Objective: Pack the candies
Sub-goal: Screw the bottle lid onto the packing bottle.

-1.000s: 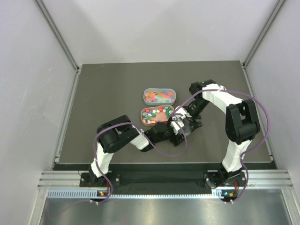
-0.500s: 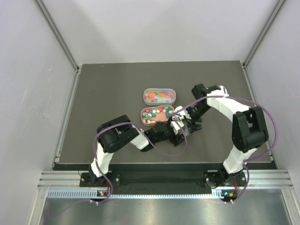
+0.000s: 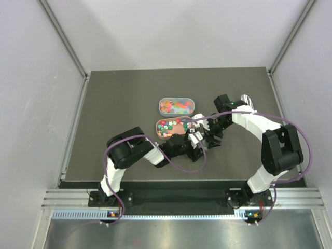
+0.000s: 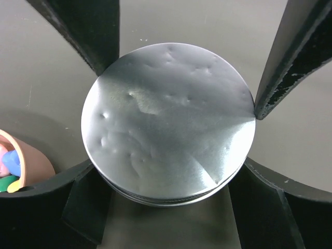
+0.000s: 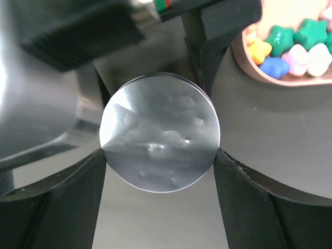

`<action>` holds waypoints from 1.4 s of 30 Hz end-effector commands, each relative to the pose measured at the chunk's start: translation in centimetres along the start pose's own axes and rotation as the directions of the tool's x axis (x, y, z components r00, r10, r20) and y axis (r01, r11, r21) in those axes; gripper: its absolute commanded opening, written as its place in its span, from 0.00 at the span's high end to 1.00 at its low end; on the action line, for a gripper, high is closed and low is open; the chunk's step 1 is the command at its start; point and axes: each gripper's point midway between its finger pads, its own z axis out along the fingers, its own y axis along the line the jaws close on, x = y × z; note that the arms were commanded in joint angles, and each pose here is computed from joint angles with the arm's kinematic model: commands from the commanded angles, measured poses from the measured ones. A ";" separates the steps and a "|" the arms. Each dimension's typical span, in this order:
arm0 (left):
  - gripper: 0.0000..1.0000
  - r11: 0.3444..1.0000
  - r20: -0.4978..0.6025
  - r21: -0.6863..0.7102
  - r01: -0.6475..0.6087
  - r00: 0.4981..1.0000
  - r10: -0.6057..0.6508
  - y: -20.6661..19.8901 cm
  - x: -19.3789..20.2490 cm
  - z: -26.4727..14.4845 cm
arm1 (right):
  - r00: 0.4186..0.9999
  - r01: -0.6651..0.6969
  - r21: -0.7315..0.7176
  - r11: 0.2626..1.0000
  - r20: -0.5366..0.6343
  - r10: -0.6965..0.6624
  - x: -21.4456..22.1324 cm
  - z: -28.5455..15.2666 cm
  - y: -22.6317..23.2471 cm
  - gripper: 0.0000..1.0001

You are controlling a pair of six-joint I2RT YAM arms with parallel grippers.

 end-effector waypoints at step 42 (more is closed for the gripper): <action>0.32 0.999 -0.510 -0.031 -0.020 0.860 0.002 0.2 15.2 -5.9 | 0.920 0.391 -0.265 0.881 0.085 -0.382 -1.1 -3.7 -0.4 0.00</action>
